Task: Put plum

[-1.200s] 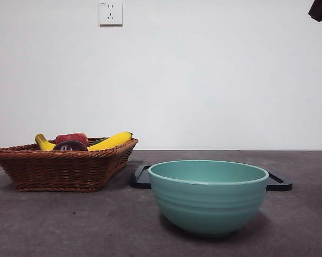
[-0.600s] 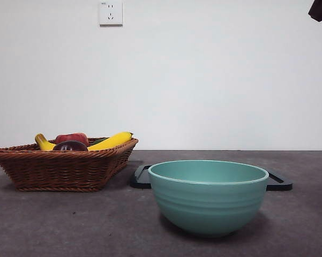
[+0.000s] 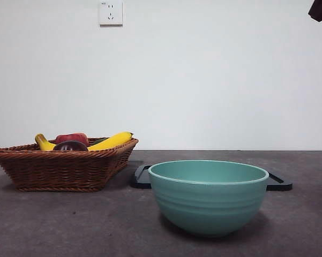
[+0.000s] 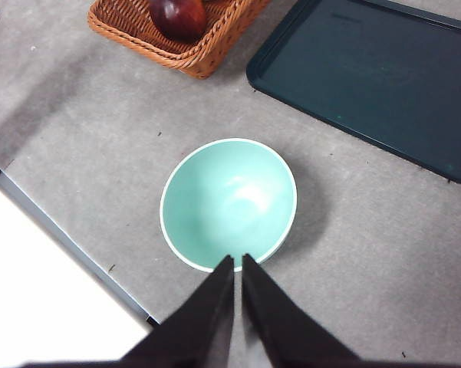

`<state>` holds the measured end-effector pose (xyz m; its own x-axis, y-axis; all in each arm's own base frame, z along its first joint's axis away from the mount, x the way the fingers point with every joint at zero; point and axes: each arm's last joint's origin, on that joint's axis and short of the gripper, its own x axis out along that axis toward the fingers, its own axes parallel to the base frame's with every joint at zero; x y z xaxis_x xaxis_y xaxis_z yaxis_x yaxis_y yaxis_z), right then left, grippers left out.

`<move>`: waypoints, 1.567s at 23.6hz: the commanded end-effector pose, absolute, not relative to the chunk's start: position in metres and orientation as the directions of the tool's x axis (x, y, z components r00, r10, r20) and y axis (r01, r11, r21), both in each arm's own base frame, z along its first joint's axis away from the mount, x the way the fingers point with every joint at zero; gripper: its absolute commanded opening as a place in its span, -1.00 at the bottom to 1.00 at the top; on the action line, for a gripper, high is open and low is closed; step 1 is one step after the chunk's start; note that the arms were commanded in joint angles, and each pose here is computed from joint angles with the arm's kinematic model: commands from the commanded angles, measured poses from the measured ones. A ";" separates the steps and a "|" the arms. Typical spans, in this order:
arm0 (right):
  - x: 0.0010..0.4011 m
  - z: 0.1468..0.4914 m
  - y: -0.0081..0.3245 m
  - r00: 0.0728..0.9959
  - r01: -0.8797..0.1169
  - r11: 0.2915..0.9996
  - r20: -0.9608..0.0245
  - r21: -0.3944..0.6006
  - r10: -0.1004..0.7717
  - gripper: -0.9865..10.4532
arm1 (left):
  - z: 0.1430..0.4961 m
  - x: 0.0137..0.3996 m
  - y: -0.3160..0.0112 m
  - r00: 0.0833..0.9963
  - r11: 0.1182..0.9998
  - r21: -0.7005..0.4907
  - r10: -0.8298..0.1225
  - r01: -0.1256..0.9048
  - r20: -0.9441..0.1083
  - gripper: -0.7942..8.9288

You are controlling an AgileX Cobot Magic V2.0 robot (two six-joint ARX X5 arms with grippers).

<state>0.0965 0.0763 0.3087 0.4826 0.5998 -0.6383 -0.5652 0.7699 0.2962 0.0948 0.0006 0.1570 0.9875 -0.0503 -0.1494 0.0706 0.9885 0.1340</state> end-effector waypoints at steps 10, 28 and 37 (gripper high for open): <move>0.106 0.329 0.044 0.804 -0.420 0.903 -0.423 0.091 0.417 -0.82 | 0.149 0.096 0.001 0.983 0.987 0.144 -0.047 0.073 -0.176 -0.82; 0.097 0.202 -0.001 1.000 0.000 0.999 0.016 -0.041 0.000 -0.82 | 0.149 0.096 0.001 0.983 0.987 0.144 -0.047 0.073 -0.177 -0.82; 0.097 0.171 -0.001 1.000 0.000 0.999 -0.006 -0.037 0.000 -0.82 | 0.149 0.096 0.001 0.983 0.987 0.144 -0.047 0.073 -0.177 -0.82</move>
<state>0.0966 -0.0008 0.1714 0.9998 0.0069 -0.0185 -0.0074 0.9995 -0.0303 0.0948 0.0006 0.1570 0.9875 -0.0503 -0.1494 0.0706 0.9885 0.1340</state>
